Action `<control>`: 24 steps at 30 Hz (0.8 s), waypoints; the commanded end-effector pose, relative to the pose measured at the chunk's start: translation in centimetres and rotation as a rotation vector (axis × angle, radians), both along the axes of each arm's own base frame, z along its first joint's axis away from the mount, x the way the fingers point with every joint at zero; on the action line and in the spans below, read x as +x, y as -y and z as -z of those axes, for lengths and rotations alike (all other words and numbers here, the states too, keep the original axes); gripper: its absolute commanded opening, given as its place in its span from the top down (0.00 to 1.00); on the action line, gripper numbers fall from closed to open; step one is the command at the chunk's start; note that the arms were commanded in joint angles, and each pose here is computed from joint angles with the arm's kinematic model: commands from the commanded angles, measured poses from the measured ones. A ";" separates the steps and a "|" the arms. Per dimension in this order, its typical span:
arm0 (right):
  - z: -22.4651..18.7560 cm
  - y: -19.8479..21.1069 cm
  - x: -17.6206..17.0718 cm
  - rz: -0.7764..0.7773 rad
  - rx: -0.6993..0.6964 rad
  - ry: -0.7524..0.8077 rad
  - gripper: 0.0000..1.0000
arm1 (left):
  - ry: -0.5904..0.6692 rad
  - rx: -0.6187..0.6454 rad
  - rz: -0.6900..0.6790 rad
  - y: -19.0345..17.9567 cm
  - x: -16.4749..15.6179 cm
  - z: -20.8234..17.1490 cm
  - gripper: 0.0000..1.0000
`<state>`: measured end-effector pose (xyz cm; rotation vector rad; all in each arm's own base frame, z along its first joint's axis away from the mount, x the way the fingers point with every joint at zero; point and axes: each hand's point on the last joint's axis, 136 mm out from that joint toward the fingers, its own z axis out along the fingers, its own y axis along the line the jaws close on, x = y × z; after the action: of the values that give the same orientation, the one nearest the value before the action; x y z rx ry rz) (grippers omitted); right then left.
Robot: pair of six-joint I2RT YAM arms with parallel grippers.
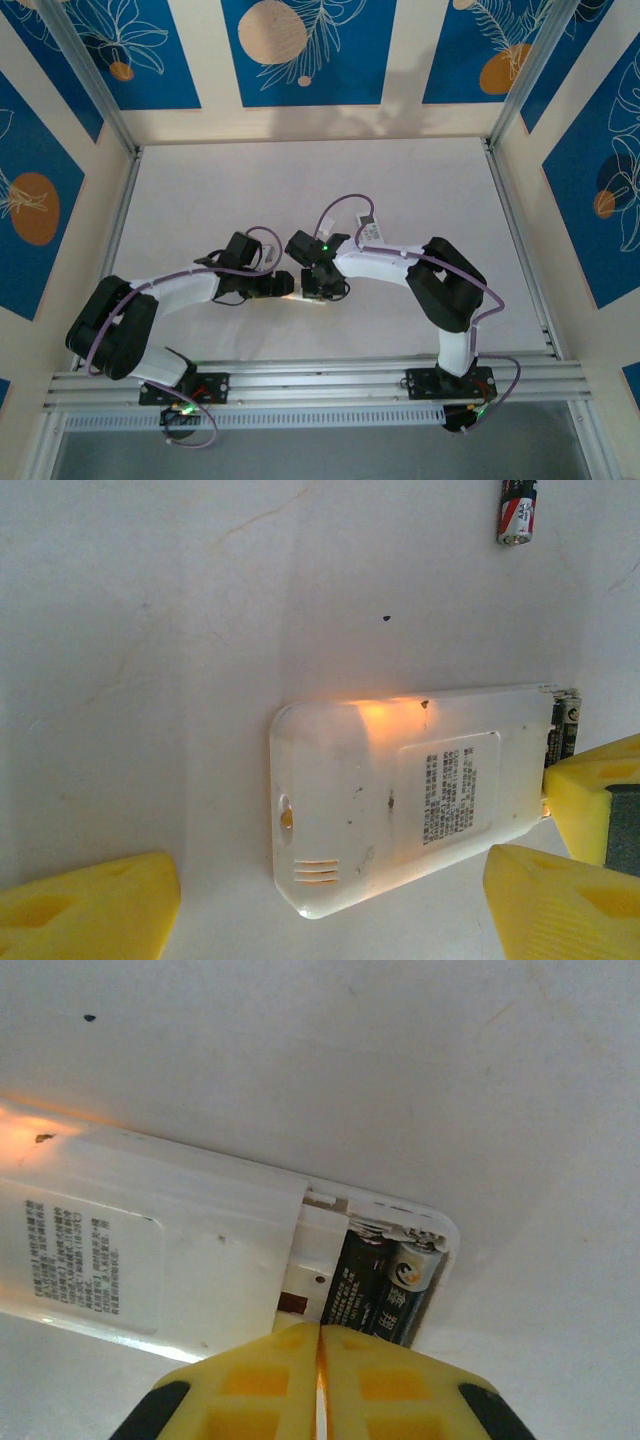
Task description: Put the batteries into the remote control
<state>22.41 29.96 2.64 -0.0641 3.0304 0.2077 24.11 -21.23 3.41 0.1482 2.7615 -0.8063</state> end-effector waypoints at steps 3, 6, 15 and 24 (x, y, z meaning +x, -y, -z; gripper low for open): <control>-1.3 0.6 0.6 -0.005 0.018 0.016 0.82 | 0.013 0.018 0.001 0.2 0.4 0.2 0.18; -3.4 0.8 1.8 -0.001 0.050 0.062 0.80 | 0.042 0.025 -0.013 -0.1 0.8 -0.4 0.15; -6.0 4.0 7.3 -0.192 -0.035 0.286 0.68 | 0.188 0.036 -0.037 -1.1 1.7 -3.6 0.03; -6.2 3.4 11.6 -0.275 -0.019 0.269 0.59 | 0.304 0.013 -0.045 -1.7 1.8 -6.5 0.00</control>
<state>33.31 26.56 8.52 -0.3838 2.7564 0.1990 26.14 -20.03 9.81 0.1704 2.4934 -0.7250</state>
